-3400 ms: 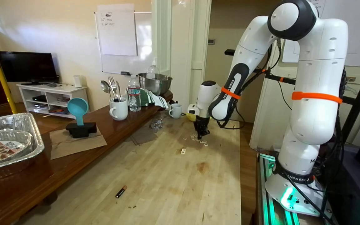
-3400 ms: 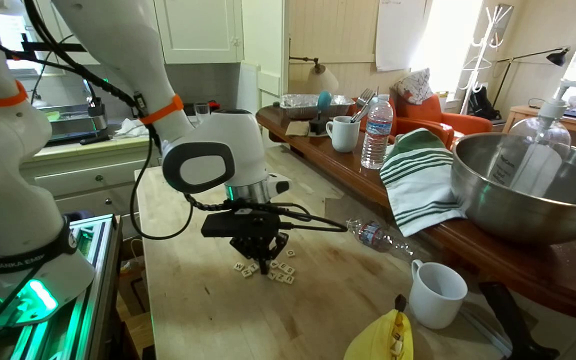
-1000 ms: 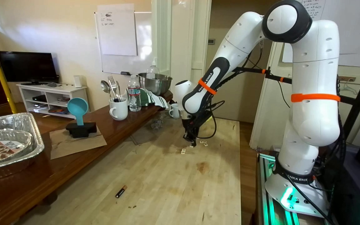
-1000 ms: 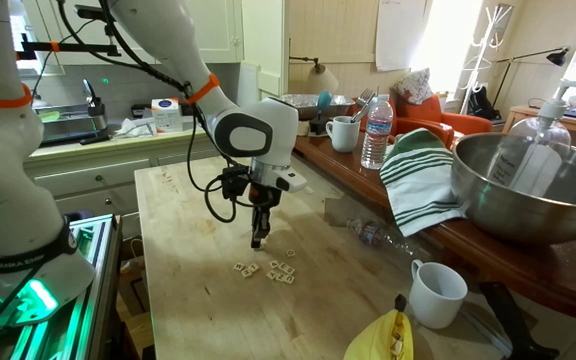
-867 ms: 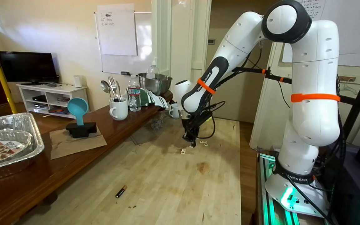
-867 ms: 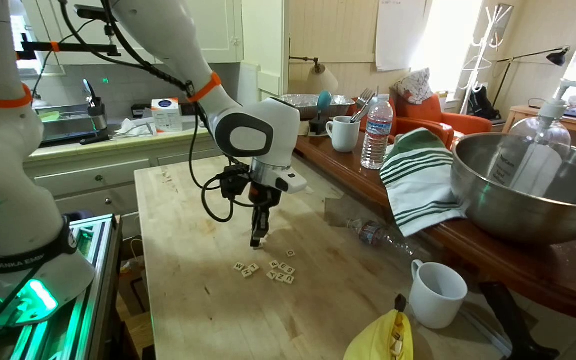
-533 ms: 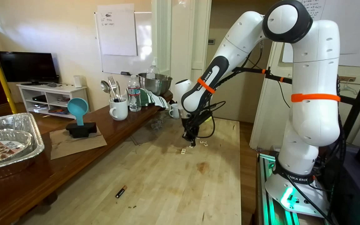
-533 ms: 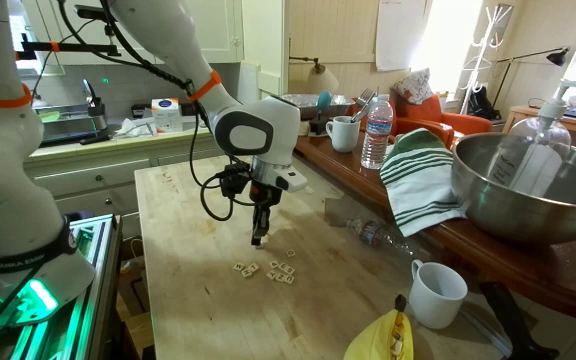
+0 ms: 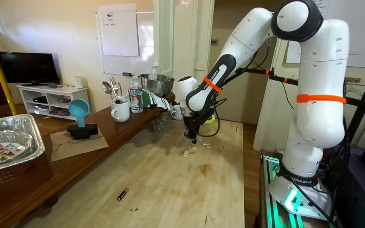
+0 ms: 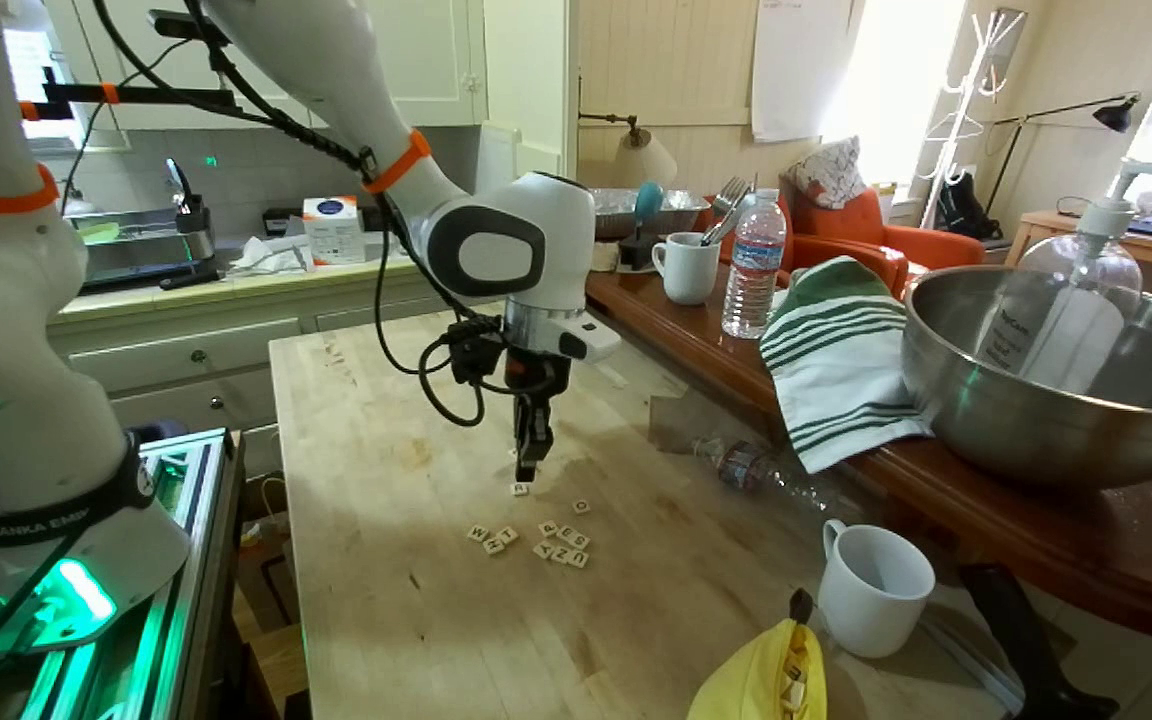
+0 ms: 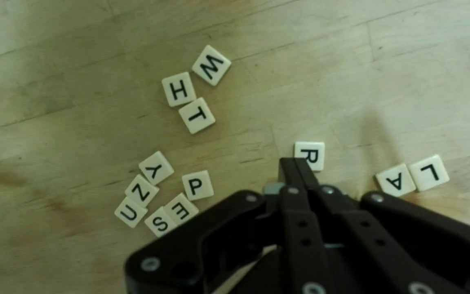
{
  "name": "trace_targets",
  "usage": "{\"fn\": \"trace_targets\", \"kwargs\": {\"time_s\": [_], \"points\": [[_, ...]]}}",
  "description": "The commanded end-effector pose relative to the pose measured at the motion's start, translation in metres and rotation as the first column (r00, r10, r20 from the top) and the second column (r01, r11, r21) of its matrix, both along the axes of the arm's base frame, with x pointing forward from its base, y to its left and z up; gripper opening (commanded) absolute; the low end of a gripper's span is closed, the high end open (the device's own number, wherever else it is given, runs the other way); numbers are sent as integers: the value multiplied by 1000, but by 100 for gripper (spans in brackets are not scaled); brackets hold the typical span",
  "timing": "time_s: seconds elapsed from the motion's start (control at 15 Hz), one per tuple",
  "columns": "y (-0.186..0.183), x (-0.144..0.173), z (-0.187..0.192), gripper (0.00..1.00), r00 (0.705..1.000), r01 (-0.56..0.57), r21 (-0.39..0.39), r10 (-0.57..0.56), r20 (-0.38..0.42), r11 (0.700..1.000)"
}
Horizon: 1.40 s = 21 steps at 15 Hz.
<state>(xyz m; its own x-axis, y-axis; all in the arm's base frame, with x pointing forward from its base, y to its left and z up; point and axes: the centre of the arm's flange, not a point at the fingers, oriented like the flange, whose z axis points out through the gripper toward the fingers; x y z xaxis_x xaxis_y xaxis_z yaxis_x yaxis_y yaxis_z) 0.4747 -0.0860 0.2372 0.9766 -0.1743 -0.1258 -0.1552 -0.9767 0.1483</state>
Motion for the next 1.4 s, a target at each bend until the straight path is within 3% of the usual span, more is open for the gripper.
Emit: {"fn": "trace_targets", "kwargs": {"time_s": [0.0, 0.27, 0.47, 1.33], "points": [[0, -8, -7, 0, 982, -179, -35, 180, 54, 983], [4, -12, -11, 0, 943, -317, -3, 316, 105, 948], [5, -16, -14, 0, 917, -388, 11, 385, 102, 922], [10, -24, -28, 0, 813, -579, 28, 575, 85, 815]]}}
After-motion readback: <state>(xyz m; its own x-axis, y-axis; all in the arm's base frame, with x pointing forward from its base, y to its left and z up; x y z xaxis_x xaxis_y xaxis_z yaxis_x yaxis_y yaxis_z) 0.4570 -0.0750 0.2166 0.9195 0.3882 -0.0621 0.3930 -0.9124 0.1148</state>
